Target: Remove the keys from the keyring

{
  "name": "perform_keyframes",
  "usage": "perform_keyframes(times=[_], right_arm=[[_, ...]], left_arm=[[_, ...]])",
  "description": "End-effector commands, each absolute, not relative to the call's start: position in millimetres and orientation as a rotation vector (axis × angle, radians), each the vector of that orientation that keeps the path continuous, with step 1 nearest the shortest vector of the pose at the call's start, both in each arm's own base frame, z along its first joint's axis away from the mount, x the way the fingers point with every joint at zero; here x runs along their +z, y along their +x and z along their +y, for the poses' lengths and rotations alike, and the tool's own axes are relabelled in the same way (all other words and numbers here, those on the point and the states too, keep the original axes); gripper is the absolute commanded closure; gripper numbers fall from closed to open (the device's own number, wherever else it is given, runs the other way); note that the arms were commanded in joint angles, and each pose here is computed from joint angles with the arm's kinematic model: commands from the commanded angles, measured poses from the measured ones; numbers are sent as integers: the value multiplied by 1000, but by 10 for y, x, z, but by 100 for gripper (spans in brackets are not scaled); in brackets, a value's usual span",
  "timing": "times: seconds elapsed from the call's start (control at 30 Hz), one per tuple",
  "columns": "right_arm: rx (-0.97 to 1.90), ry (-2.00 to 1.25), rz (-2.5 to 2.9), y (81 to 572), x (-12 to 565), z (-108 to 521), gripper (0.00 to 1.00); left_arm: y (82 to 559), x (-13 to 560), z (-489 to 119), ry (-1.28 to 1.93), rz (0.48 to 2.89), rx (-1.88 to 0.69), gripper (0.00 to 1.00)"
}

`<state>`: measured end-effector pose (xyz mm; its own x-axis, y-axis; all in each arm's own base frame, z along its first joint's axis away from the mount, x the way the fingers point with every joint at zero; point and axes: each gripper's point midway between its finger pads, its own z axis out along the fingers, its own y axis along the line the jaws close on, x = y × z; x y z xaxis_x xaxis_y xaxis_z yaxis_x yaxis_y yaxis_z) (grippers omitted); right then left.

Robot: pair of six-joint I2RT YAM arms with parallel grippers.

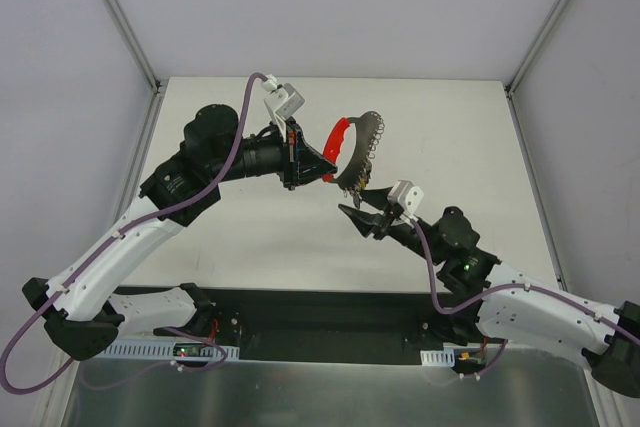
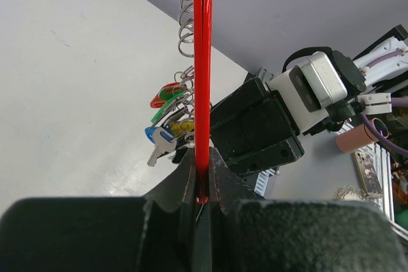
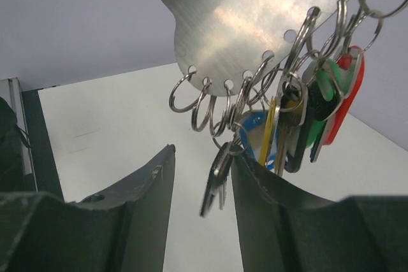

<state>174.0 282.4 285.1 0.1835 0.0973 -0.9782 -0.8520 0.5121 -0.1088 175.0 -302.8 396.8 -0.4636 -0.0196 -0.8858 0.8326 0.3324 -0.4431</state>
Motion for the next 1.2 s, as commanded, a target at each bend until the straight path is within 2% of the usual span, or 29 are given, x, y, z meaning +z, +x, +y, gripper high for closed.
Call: perform_keyframes(times=[0.0,0.2,0.37,0.7,0.9,0.93,0.97,1.17], right_arm=[[765,-729,1097,1767,3290,2807,58],[753,-731,1106,1792,3276,2817,60],[714,-699,1135,1872,3246,2773,70],[696,-717,1141,1898,3228,2797,64],[692,-741,1111,1851,3244,2779,85],[691,-743,1108,1845,3243,2772,95],[691,-744,1105,1830,3228,2755,99],[682,-756,1113,1792,3150,2683,99]], left_arm=[[1675,4380,-2998,719,1588,-1292,100],[1683,4355,-3007,718,1594,-1292,100],[1701,4331,-3000,711,1599,-1282,100],[1667,4323,-2995,711,1603,-1299,100],[1667,4293,-3001,714,1609,-1300,100],[1664,4286,-2995,713,1611,-1299,100],[1668,4277,-2993,711,1612,-1296,100],[1695,4221,-2982,701,1624,-1279,100]])
